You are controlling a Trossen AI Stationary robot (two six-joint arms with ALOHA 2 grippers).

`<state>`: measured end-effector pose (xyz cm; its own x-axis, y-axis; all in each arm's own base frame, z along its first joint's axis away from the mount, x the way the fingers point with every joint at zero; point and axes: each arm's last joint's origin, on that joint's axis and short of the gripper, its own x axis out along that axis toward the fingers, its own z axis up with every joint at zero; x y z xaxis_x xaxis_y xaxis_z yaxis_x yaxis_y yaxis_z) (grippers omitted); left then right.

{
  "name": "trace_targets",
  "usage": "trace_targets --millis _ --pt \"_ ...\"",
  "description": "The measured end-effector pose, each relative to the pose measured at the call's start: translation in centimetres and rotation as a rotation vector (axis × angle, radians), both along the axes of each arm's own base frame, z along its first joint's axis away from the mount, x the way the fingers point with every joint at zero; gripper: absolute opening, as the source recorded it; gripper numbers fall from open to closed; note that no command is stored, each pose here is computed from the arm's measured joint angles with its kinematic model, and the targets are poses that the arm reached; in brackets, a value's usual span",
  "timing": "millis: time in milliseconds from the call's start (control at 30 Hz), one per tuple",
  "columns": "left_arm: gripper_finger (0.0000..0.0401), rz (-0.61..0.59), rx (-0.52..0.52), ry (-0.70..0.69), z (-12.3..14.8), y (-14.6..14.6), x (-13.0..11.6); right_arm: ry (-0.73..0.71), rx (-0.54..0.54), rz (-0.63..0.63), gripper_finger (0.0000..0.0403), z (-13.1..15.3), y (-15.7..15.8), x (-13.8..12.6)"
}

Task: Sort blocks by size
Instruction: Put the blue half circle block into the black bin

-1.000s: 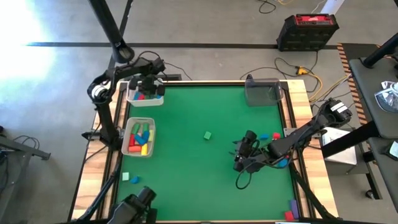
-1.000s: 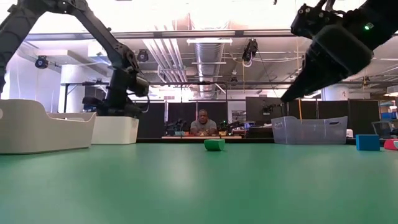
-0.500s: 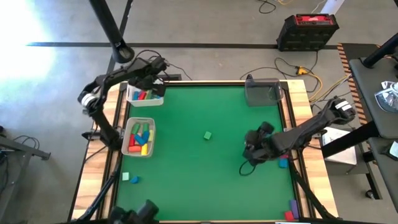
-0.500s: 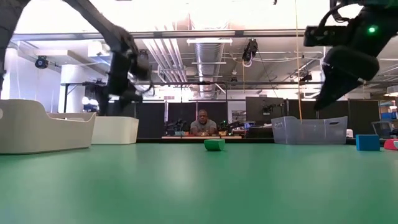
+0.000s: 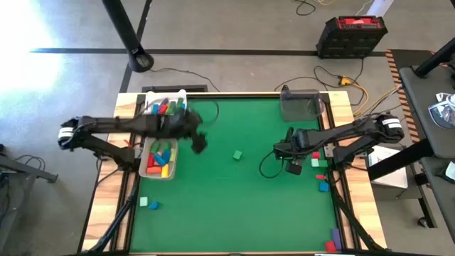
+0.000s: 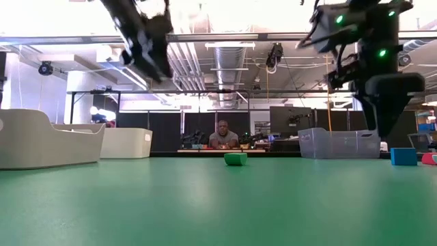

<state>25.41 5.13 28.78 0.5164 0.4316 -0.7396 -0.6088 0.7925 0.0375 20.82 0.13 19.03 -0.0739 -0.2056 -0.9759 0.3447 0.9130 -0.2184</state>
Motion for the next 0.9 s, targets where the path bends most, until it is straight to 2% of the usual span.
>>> trace_targets --millis 67,167,367,467,633,767,900 --pt "0.0249 -0.127 0.031 -0.071 0.1 -3.2 0.1 0.056 0.007 0.011 0.0306 -0.4 -0.7 0.0" --pt "0.0249 -0.256 0.060 -0.165 -0.1 -7.4 -0.2 0.151 0.030 0.014 0.0301 -0.9 -1.4 -0.3" --pt "0.0249 -0.384 0.105 -0.315 -1.0 -13.2 -0.5 0.245 0.076 0.044 0.0297 -2.1 -2.1 -0.2" --pt "0.0249 -0.404 0.128 -0.342 -1.5 -15.0 -0.4 0.287 0.131 0.037 0.0298 -3.0 -2.3 0.0" --pt "0.0247 -0.403 0.150 -0.378 -2.8 -17.2 0.6 0.381 0.153 0.030 0.0288 -4.8 -2.5 0.3" --pt "0.0243 -0.405 0.158 -0.372 -4.0 -18.0 1.6 0.444 0.166 0.027 0.0259 -6.1 -2.6 0.6" --pt "0.0239 -0.388 0.180 -0.368 -4.8 -18.6 2.5 0.449 0.165 0.028 0.0217 -6.8 -2.6 0.8"
